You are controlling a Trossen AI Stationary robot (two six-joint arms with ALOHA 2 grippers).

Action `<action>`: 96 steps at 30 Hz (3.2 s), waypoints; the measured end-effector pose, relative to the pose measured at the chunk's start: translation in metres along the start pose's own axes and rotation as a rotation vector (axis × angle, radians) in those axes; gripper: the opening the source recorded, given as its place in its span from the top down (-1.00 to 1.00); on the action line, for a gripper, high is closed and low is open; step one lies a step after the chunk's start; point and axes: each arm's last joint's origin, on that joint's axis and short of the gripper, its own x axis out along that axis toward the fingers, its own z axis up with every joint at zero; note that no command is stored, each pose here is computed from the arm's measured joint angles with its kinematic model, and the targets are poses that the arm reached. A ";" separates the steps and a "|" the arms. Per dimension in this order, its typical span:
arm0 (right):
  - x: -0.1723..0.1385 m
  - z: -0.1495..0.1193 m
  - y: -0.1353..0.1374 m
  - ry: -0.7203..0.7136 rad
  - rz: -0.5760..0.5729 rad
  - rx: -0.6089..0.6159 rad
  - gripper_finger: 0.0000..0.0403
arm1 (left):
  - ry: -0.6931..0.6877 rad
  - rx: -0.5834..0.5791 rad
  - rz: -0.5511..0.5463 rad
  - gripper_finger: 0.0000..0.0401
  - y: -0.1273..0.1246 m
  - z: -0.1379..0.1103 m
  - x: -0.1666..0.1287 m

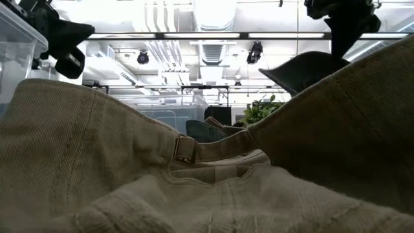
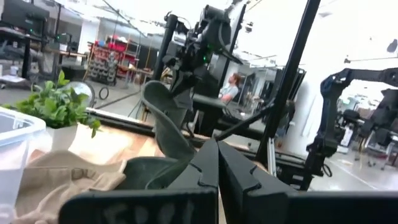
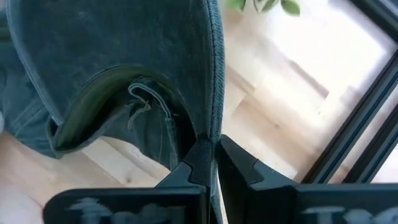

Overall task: Pick & Place hat
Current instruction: Put the right black cap in the top transparent bin

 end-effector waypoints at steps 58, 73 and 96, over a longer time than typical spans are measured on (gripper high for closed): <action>0.013 0.140 0.149 -0.006 0.083 -0.527 0.95 | 0.284 -0.125 0.369 0.09 -0.012 0.049 0.115; 0.012 0.145 0.156 -0.030 0.108 -0.561 0.95 | 0.369 -0.079 0.418 0.13 0.000 0.044 0.131; 0.005 0.144 0.153 -0.086 0.056 -0.542 0.24 | 0.318 -0.175 0.362 0.97 0.029 0.077 0.126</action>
